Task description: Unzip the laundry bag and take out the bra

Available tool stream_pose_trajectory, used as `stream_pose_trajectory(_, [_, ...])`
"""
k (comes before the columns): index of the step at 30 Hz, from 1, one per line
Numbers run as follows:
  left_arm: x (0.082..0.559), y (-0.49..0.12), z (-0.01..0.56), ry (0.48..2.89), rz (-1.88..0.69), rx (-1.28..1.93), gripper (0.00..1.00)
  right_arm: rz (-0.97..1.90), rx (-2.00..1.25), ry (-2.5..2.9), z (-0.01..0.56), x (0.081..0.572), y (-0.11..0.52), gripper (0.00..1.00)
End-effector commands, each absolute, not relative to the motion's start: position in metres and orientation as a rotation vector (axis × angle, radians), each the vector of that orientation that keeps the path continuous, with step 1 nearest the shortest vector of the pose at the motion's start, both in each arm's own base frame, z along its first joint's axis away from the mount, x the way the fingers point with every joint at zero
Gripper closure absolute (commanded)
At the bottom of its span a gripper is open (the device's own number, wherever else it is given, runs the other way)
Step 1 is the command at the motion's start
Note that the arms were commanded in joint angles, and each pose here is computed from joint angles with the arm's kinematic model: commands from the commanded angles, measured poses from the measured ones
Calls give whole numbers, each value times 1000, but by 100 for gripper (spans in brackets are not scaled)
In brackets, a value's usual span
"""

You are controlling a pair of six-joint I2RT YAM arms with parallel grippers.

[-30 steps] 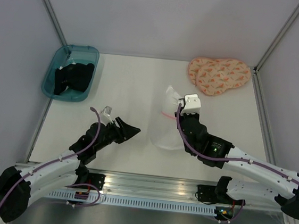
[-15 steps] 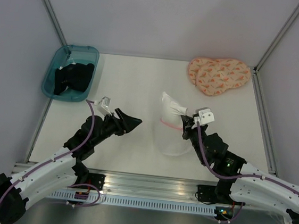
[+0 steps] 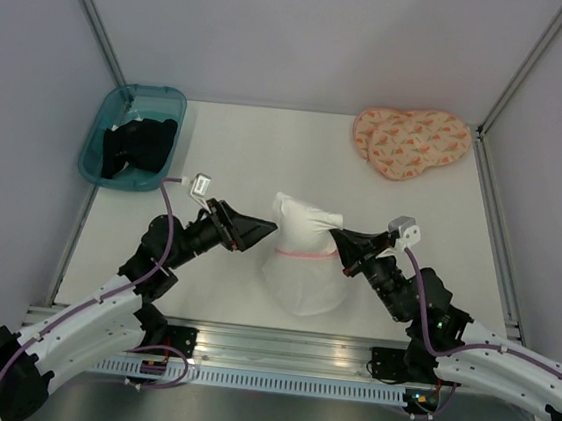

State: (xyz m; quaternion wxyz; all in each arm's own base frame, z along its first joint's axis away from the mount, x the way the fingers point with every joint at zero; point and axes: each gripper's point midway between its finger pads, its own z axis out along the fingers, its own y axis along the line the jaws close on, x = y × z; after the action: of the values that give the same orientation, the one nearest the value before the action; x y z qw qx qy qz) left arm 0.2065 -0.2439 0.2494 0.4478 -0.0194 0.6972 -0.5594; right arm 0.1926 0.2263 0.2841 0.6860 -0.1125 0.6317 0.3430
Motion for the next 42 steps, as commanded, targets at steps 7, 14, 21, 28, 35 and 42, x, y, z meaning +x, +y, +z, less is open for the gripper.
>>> stream_pose_trajectory(7, [153,-270,292,1331,-1484,603,0,957,-317,1394,306,173,252,100])
stream_pose_trajectory(14, [158,-274,264,1379,-1404,694,6,1007,-336,1383,317,163,250,100])
stream_pose_trajectory(21, [153,-274,274,1325,-1398,736,18,1050,-385,1430,314,156,261,100])
stream_pose_trajectory(28, [146,-284,276,1323,-1501,785,58,1046,-421,1502,301,158,275,100])
stream_pose_trajectory(35, [159,-285,266,1417,-1460,736,98,856,-364,1606,288,179,257,61])
stream_pose_trajectory(42, [225,-259,260,1588,-1085,452,98,575,-146,1704,269,207,207,6])
